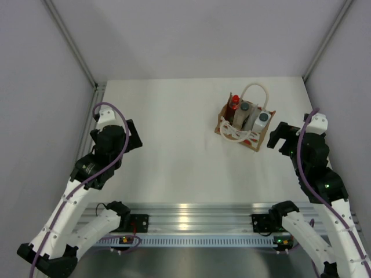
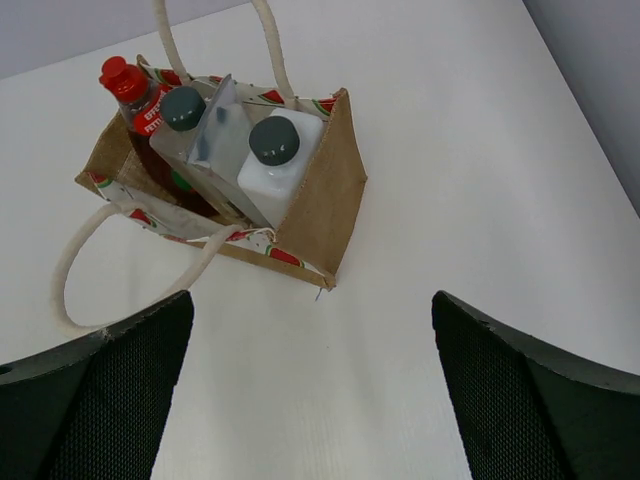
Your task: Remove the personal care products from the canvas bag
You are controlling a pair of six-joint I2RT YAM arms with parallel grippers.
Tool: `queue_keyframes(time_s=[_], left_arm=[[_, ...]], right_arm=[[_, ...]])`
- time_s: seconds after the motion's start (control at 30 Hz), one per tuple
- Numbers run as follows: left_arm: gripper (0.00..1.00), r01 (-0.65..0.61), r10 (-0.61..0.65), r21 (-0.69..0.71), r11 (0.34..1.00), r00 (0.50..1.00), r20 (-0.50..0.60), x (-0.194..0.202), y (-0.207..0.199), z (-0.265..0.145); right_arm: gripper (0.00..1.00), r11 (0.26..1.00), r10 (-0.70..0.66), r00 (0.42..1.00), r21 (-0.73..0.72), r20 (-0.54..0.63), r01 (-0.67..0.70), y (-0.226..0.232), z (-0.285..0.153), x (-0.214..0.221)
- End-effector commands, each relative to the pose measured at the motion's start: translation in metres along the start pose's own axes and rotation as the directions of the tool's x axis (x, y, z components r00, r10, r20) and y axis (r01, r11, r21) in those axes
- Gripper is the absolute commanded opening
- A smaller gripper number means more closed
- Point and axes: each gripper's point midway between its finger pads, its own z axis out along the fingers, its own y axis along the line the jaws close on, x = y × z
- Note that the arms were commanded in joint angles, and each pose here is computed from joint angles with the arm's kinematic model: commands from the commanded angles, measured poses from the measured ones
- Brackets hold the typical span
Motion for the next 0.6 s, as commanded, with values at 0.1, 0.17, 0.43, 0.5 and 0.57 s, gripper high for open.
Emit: queue_keyframes(time_s=[0.1, 0.17, 0.43, 0.5, 0.57], left_arm=[[0.99, 0.053, -0.055, 0.028, 0.998, 0.998, 0.042, -0.011, -0.005, -0.002], [0.99, 0.074, -0.076, 0.045, 0.996, 0.996, 0.038, -0.012, -0.009, -0.004], [0.99, 0.324, -0.258, 0.353, 0.878, 0.94, -0.222, 0.009, -0.1, -0.002], [0.99, 0.385, -0.281, 0.409, 0.827, 0.914, -0.293, 0.009, -0.131, 0.008], [0.98, 0.451, -0.246, 0.468, 0.76, 0.866, -0.435, 0.023, -0.168, 0.011]], right_arm=[[0.99, 1.0, 0.024, 0.998, -0.004, 0.053, -0.024, 0.002, -0.002, -0.014], [1.0, 1.0, 0.025, 0.998, -0.021, 0.063, -0.024, 0.004, -0.005, -0.018], [0.99, 0.996, 0.042, 0.998, -0.086, 0.051, -0.038, 0.017, -0.007, -0.02], [1.0, 0.993, 0.047, 0.999, -0.107, 0.023, -0.044, 0.023, -0.004, -0.016], [0.99, 0.991, 0.052, 0.999, -0.127, -0.003, -0.052, 0.029, -0.001, -0.012]])
